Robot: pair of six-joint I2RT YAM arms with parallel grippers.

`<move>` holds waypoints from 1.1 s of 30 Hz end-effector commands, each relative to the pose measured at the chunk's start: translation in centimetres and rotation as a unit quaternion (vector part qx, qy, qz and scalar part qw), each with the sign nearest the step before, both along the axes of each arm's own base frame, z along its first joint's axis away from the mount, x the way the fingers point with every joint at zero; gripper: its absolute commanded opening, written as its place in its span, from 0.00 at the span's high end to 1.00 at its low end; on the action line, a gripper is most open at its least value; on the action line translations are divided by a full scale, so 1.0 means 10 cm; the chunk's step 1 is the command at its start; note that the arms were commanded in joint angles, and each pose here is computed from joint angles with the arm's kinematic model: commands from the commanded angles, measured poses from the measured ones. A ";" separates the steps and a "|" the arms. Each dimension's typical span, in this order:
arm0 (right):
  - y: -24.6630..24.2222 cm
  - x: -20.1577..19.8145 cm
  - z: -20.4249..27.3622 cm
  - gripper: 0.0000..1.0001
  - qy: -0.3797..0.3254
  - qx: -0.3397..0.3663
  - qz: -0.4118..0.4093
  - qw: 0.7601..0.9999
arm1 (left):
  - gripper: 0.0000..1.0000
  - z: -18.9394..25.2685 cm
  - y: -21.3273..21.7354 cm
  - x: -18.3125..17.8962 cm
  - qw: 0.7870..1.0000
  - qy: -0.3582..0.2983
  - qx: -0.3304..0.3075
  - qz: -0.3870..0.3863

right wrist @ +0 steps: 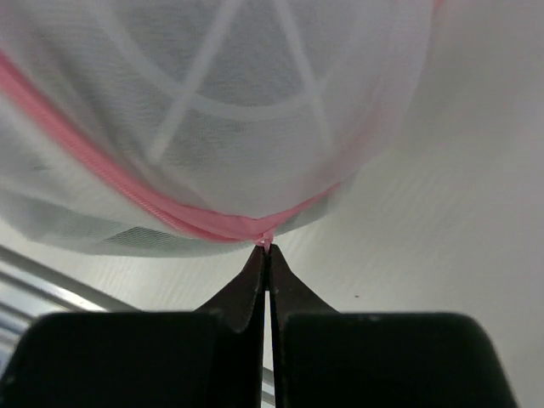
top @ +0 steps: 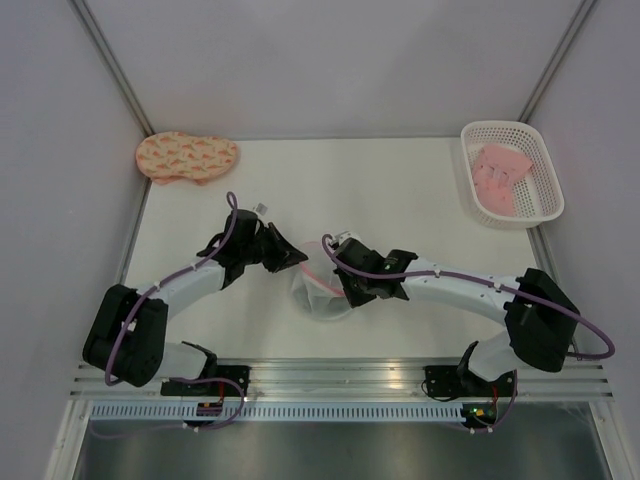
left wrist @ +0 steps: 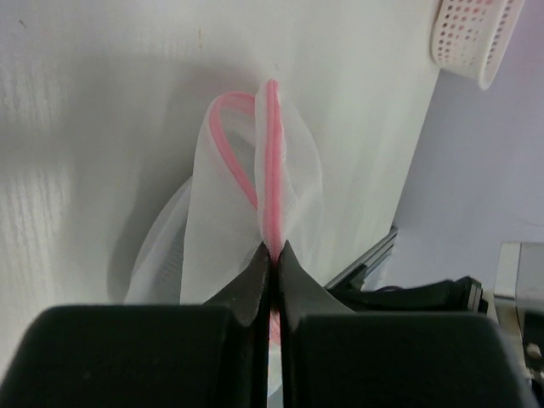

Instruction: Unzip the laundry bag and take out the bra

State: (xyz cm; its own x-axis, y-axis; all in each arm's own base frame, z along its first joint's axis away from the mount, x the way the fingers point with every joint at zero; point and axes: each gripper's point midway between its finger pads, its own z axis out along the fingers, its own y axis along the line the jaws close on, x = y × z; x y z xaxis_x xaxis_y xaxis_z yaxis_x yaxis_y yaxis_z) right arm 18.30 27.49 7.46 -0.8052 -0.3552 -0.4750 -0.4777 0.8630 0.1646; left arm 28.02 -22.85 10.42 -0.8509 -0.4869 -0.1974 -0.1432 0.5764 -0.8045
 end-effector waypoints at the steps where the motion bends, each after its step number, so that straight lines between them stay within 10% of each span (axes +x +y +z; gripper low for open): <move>1: -0.41 0.19 -0.12 1.00 -0.041 -0.117 -0.060 0.991 | 0.98 0.02 -0.01 0.05 0.997 -0.040 0.027 -0.060; 14: -0.66 0.68 0.10 1.00 -0.148 -0.198 -0.144 0.958 | 0.98 0.08 -0.18 0.25 0.980 -0.070 0.048 -0.179; 19: -0.52 0.69 0.26 1.00 -0.151 -0.148 -0.139 0.967 | 0.31 0.28 -0.22 0.46 0.983 -0.089 0.050 -0.155; 26: -0.46 0.64 0.38 1.00 -0.146 -0.112 -0.136 0.973 | 0.18 0.48 0.30 0.31 0.987 -0.088 0.133 -0.019; 33: 0.35 0.18 0.56 1.00 -0.055 0.105 0.018 0.993 | 0.15 0.55 0.30 -0.34 0.999 -0.042 0.022 0.011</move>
State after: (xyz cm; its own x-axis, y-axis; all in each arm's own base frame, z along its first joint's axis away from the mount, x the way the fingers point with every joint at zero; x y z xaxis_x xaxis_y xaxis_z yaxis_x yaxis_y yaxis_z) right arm 22.47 25.93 10.47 -0.7517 -0.2736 -0.6001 -0.3628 0.9314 0.0298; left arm 26.75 -19.75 17.06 -0.7975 -0.4185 -0.4346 0.0402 0.6819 -0.7304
